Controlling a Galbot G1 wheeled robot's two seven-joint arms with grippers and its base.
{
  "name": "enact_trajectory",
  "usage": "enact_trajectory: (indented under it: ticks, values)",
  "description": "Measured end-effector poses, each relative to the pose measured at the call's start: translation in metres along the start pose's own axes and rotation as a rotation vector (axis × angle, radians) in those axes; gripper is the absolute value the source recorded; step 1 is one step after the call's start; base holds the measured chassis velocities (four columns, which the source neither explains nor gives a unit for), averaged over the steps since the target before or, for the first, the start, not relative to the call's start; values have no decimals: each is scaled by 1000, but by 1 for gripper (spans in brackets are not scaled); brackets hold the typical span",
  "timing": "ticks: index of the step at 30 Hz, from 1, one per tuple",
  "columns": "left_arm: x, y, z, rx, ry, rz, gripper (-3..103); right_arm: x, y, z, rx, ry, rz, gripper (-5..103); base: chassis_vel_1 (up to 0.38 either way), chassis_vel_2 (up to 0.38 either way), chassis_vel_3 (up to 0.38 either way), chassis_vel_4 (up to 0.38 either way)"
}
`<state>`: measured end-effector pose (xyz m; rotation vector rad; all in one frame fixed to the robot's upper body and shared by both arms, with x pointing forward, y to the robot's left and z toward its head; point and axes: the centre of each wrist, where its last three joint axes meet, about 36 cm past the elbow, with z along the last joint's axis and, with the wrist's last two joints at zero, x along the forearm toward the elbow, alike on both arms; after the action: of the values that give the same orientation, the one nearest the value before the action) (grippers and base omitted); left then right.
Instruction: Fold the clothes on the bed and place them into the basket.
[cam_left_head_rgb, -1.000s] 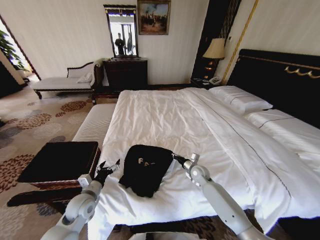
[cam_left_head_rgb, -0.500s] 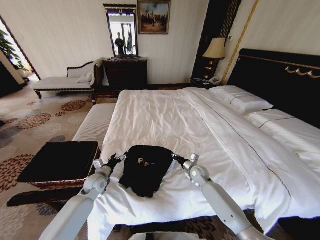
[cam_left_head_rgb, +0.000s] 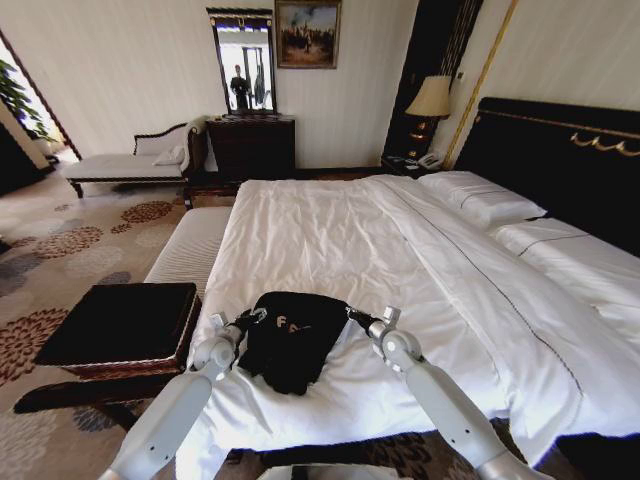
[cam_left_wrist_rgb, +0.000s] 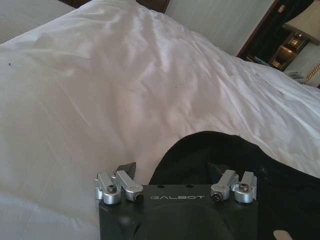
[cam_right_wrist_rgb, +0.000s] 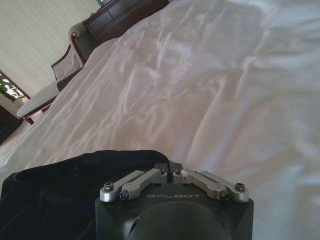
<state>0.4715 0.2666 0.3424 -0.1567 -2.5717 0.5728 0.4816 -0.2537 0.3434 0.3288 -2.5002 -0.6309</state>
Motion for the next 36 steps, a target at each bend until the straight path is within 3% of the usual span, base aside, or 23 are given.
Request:
enact_trajectory:
  ticks: [3, 5, 7, 10, 14, 16, 19, 20, 26, 33, 36]
  values:
    - [-3, 2, -1, 9, -4, -10, 84, -1, -1, 1, -2, 3, 3, 0, 0, 0, 0, 0]
    - [-5, 2, -1, 9, -3, -11, 81, -2, -1, 2, -4, 4, 5, 0, 0, 0, 0, 0]
    - [-8, -1, -1, 14, -2, -7, 70, -4, -1, 4, -10, 6, 5, 0, 0, 0, 0, 0]
    - [-12, -3, -2, 24, 4, 0, 64, -5, 1, 3, -13, 3, 2, 0, 0, 0, 0, 0]
    - [-14, -8, -1, 17, 24, 21, 43, -6, 1, -1, -15, -3, 6, 0, 0, 0, 0, 0]
    - [-14, -8, 0, 15, 24, 21, 43, -5, 0, -2, -14, -5, 6, 0, 0, 0, 0, 0]
    - [-13, -5, 0, 20, 22, 11, 26, -2, -3, -5, -10, -9, 12, 0, 0, 0, 0, 0]
    - [-13, -5, 0, 20, 22, 11, 26, -2, -3, -5, -10, -9, 12, 0, 0, 0, 0, 0]
    - [-8, 0, -5, 19, 8, 1, 2, -1, -4, -4, -11, -7, 16, 0, 0, 0, 0, 0]
    - [0, -5, -10, -1, -4, 18, 0, 2, 4, -8, -4, -20, -3, 0, 0, 0, 0, 0]
    - [10, -14, -20, -35, -23, 53, 0, 13, 19, -23, 7, -48, -37, 0, 0, 0, 0, 0]
